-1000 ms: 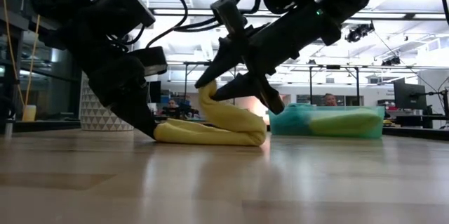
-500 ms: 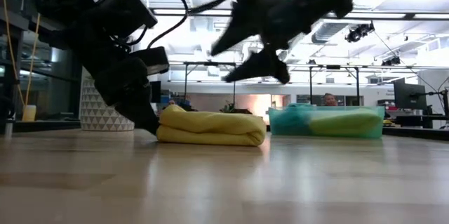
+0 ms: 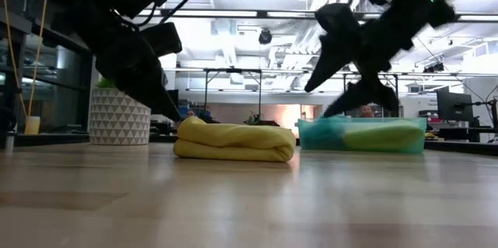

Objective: Fold microfiber towels
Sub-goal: Put the yellow towel into the bin

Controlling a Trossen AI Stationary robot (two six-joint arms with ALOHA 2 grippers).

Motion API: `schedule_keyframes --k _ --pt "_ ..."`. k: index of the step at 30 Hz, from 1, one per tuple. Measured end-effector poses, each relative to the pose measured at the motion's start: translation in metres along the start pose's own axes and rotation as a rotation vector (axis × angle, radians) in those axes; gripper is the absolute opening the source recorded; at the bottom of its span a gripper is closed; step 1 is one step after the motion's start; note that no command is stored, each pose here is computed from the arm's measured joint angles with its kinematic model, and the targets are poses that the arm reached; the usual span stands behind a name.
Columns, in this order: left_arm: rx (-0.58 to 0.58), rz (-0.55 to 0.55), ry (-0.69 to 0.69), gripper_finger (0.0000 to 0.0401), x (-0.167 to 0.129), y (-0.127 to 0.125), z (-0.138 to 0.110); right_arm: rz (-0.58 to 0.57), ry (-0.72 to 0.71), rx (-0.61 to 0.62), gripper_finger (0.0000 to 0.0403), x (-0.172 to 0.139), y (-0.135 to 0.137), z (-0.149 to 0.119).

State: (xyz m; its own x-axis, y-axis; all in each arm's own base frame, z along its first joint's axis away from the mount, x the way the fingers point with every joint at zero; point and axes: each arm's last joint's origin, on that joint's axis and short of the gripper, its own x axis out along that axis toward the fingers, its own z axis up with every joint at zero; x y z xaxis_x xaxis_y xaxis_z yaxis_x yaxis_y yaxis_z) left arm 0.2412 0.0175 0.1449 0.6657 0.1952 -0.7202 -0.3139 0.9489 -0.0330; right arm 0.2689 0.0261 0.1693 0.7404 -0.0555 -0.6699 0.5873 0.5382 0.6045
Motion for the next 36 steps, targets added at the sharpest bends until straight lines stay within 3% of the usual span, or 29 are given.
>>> schedule_keyframes --k 4,7,14,22,36 --pt "0.022 -0.02 0.031 0.0 0.008 -0.001 -0.004 0.115 -0.016 0.276 0.0248 0.004 -0.02 -0.013" --pt "0.024 -0.023 0.043 0.0 0.015 -0.002 -0.007 0.13 -0.004 0.361 0.0248 0.008 -0.028 -0.021" --pt "-0.002 -0.058 0.098 0.0 0.032 -0.004 -0.017 0.122 0.096 0.375 0.0248 0.029 -0.017 -0.032" --pt "-0.051 -0.098 0.096 0.0 0.042 -0.007 -0.019 0.054 0.031 0.382 0.0248 0.062 -0.01 -0.028" --pt "-0.091 -0.115 0.067 0.0 0.044 -0.013 -0.019 0.042 -0.016 0.419 0.0248 0.079 -0.001 -0.024"
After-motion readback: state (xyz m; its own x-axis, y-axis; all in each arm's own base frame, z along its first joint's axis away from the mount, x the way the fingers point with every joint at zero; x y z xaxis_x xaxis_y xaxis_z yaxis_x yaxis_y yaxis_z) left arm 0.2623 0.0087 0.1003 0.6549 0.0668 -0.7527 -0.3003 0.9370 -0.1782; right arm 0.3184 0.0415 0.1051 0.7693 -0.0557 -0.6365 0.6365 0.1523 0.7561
